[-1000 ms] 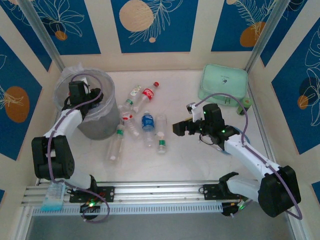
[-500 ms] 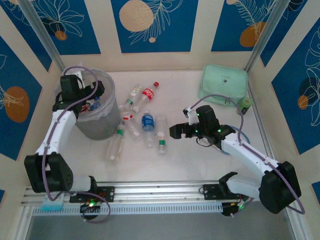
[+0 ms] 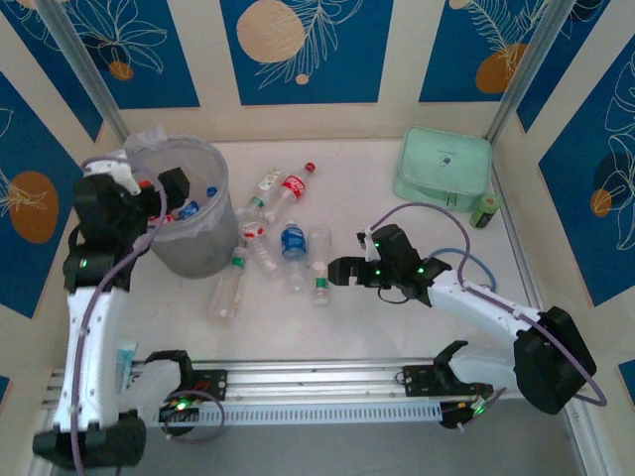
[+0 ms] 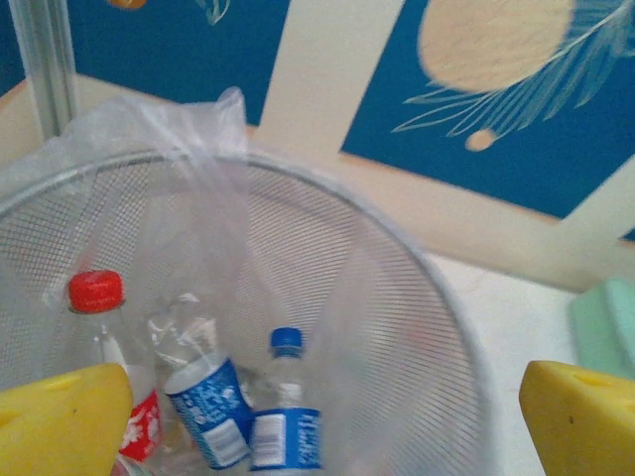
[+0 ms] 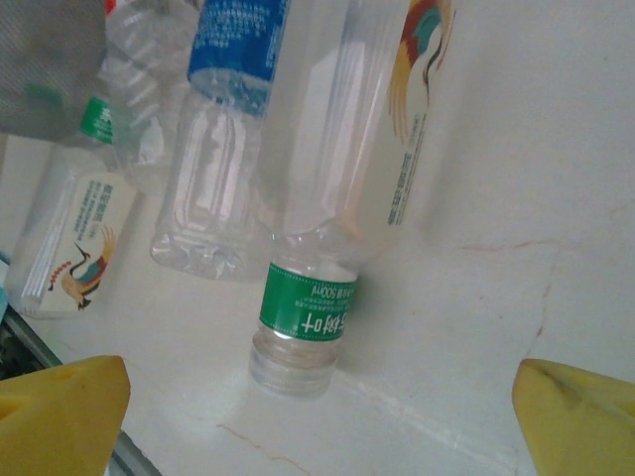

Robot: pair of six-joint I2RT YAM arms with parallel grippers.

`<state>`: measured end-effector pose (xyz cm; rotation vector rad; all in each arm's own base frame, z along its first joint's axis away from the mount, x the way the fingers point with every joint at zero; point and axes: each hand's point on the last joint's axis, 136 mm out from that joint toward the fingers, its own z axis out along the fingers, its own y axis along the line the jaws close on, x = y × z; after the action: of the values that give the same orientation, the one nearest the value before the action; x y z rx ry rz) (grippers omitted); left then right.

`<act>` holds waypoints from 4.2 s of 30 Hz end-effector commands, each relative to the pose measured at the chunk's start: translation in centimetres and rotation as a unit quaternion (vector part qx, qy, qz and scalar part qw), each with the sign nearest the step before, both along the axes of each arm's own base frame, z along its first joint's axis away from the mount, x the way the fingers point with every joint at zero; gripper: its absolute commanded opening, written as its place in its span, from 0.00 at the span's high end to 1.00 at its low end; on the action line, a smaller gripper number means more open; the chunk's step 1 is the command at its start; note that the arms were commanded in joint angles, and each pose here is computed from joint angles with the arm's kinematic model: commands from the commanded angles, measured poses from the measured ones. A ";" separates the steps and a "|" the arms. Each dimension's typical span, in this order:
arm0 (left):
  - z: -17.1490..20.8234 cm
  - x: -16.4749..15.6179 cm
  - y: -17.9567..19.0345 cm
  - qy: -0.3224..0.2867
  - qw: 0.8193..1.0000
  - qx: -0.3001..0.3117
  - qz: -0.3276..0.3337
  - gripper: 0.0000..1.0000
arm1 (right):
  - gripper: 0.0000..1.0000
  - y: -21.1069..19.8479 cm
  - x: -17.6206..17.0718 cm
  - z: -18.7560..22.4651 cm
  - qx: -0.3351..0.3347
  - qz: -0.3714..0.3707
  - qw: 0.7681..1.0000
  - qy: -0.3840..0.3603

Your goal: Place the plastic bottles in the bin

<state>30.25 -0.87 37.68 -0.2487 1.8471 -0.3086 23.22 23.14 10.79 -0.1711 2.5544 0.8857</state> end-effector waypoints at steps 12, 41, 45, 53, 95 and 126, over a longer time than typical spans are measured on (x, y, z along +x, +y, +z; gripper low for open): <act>-1.6 -4.8 -4.0 -0.003 0.991 -0.115 -0.065 0.00 | 0.12 4.8 -2.0 -5.0 -0.075 0.037 0.993 0.086; -0.1 -3.0 -17.9 -0.028 0.976 -0.034 -0.211 0.00 | 0.86 2.6 0.8 -2.1 -0.096 -0.003 0.995 -0.016; 1.1 -2.9 -19.0 -0.036 0.972 -0.034 -0.231 0.00 | 0.93 0.4 2.0 1.3 -0.080 -0.022 0.992 -0.094; 2.4 -3.8 -20.2 -0.053 0.960 -0.035 -0.274 0.00 | 1.00 -4.7 3.3 4.5 0.008 -0.099 0.988 -0.121; 0.4 0.0 -31.1 -0.008 0.943 -0.063 -0.326 0.38 | 1.00 4.5 -3.7 12.9 0.185 0.218 0.932 -0.225; 12.4 2.4 -6.5 -0.098 0.991 0.085 -0.036 0.93 | 0.01 2.4 -0.6 11.4 0.116 0.140 0.960 -0.215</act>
<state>33.32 -10.01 49.39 -0.0271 1.6696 -0.3271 22.78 25.87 22.41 -0.6021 2.0247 1.1178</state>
